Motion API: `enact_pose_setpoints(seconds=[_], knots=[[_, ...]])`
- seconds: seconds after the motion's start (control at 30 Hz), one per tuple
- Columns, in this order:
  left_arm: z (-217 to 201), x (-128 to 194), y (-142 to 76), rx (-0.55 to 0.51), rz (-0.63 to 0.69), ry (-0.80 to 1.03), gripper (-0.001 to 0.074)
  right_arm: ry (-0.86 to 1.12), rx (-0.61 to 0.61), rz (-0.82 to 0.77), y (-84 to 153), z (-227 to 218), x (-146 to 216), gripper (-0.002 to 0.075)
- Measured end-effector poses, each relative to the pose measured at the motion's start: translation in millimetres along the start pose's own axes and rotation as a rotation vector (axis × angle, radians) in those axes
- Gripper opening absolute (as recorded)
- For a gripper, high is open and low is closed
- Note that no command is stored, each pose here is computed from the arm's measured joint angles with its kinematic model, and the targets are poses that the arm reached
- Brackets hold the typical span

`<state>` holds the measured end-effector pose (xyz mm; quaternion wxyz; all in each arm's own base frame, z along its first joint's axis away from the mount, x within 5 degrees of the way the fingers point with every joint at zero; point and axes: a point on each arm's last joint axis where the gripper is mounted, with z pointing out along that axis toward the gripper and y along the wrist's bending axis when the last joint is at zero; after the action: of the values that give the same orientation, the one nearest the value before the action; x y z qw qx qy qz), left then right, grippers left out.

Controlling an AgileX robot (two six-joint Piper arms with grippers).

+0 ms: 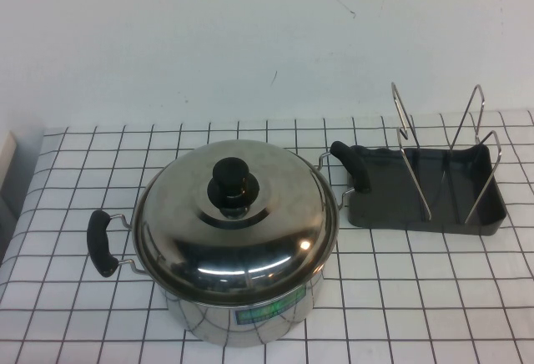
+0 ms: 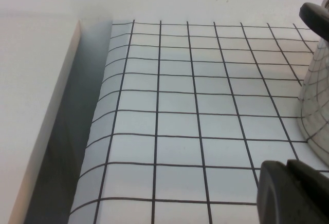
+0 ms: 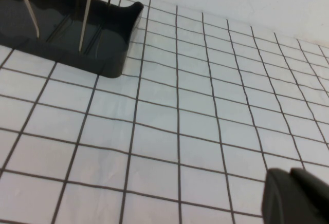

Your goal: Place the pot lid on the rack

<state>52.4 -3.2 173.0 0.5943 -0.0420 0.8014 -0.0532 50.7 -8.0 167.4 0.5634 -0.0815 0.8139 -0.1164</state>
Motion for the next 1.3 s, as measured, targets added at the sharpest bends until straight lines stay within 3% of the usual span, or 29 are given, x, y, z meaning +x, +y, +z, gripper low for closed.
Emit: enact_pose_setpoints(seconds=[0.43,0.57,0.8,1.0,1.3], knots=[[0,-7,0,0.002,0.003,-0.095,-0.0002,-0.058,0.007,0.0,-1,0,-5,-0.0003],[-3,-25,-1,0.011,0.0,-0.298,-0.0002,-0.253,0.03,0.0,-3,-3,-23,-0.0003],[-19,-56,-2,0.029,-0.014,-0.678,-0.0002,-0.785,0.09,-0.005,-7,-27,-64,-0.0003],[-30,-67,-2,0.035,-0.015,-0.843,-0.0002,-1.078,0.038,0.138,-9,-48,-80,-0.0003],[-33,-69,-1,0.036,-0.042,-0.883,-0.0002,-0.981,0.022,0.186,-10,-41,-77,-0.0003]])
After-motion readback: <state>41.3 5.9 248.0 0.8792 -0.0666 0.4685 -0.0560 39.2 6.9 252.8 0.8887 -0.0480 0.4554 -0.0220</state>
